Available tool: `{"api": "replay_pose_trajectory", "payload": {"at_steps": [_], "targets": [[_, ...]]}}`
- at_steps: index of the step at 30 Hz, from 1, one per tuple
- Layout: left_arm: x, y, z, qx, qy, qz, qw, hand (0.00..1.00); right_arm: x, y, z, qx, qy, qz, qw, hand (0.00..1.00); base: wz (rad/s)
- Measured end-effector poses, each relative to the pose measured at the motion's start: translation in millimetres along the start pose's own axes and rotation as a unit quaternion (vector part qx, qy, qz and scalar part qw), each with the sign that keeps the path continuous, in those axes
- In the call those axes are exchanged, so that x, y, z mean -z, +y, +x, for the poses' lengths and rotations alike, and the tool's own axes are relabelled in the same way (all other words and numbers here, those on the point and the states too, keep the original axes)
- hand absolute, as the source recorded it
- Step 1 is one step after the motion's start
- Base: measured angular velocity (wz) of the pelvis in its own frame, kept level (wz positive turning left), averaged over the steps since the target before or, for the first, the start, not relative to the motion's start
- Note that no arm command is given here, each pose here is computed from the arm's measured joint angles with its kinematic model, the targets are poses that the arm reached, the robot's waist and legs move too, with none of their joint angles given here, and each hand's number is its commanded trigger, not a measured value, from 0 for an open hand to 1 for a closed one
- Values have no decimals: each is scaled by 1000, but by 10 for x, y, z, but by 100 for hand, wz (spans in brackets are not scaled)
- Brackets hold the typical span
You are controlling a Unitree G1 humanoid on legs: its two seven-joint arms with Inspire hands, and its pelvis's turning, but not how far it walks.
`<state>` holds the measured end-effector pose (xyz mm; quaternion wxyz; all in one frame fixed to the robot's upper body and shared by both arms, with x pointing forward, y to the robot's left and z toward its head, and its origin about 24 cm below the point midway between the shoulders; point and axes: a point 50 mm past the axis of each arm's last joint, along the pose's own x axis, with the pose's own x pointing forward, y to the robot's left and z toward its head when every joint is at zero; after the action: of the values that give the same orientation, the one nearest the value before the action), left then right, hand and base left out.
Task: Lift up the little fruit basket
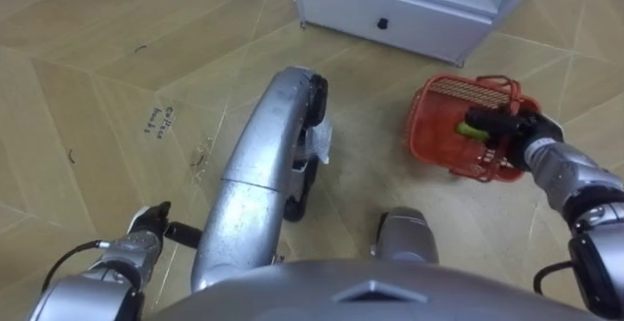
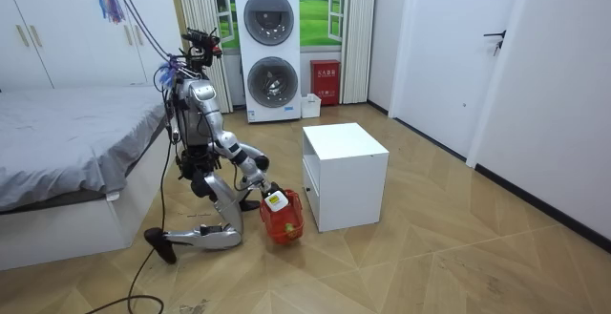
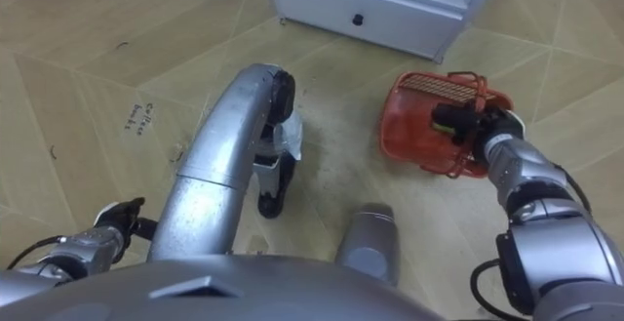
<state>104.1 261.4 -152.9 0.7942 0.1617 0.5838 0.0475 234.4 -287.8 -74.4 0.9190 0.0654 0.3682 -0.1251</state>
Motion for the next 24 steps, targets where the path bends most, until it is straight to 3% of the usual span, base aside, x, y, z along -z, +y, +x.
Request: {"api": "replay_pose_trajectory", "payload": {"at_steps": [6,11,16,21,24], "targets": [[56,36,-6,-7,6,-24,1000,0,-411,302,-5,-60,-65,-16,996,100,-16],[471,35,-70,-20,57,-64,996,0,-726,572,-140,-134,-133,-22,982,100,-38],[817,142,-164,-71,94,-126,985,0,-606,584,-396,-180,-164,-20,970,100,-26],[820,236,-175,-106,93,-130,981,0,-512,619,-495,-198,-164,-55,965,100,-23],[799,218,-171,-107,96,-130,981,0,-639,701,-587,-216,-197,-68,954,100,-16]]}}
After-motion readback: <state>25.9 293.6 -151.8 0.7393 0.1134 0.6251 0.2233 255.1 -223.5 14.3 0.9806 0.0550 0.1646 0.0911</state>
